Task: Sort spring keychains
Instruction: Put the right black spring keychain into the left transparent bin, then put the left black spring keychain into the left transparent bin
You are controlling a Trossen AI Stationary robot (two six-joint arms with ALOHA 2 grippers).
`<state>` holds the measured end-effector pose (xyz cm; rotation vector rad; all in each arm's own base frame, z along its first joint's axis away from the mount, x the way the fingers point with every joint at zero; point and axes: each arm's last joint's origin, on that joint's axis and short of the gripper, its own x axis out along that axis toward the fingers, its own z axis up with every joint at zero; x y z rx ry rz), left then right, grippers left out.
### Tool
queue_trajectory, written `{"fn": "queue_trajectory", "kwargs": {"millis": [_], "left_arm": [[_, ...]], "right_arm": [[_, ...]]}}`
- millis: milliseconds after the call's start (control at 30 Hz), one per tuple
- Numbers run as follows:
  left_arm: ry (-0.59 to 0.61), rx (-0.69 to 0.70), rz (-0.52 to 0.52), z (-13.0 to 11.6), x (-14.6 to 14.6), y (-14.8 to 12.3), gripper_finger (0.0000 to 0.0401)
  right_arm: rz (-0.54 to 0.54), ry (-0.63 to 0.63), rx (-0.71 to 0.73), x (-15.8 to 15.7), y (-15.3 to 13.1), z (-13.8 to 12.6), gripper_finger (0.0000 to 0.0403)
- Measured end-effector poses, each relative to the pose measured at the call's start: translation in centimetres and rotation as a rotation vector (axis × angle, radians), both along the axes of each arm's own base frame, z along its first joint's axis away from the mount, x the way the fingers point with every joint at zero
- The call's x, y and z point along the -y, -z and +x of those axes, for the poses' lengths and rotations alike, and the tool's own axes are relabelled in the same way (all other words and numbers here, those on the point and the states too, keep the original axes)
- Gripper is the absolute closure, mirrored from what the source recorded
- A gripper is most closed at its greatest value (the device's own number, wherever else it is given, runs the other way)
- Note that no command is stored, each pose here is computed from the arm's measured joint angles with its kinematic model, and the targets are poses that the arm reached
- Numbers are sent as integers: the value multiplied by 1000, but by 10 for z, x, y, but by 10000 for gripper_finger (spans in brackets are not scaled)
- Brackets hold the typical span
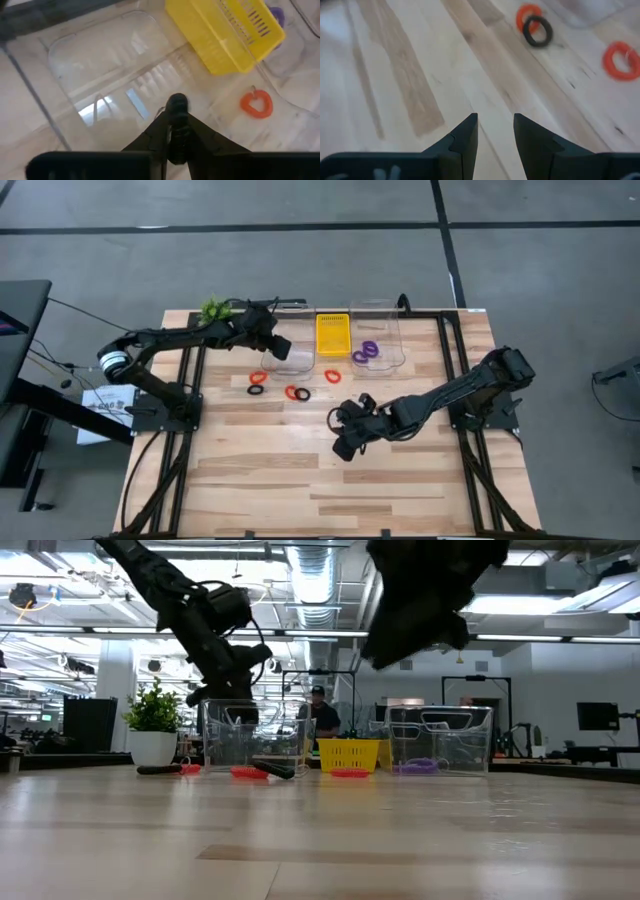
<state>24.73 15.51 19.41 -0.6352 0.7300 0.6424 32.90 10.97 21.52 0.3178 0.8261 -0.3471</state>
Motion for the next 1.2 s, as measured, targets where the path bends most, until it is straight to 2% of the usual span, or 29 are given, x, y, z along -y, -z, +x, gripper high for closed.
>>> {"fn": "queue_trajectory", "kwargs": {"millis": [267,600,767,1000,1200], "left_arm": [[5,-24,-16,2,0,7,335],[11,-11,-9,0,2,1,302],[1,34,79,-13,9,-28,299],[-18,176,225,-51,32,-86,299],[10,281,278,-81,58,-116,299]], "right_arm": [[8,25,-35,-3,19,7,287],[4,22,-41,-5,21,7,287],[-4,22,-45,-2,21,8,287],[-16,29,-46,4,21,10,287],[-31,32,-48,12,21,12,287]]}}
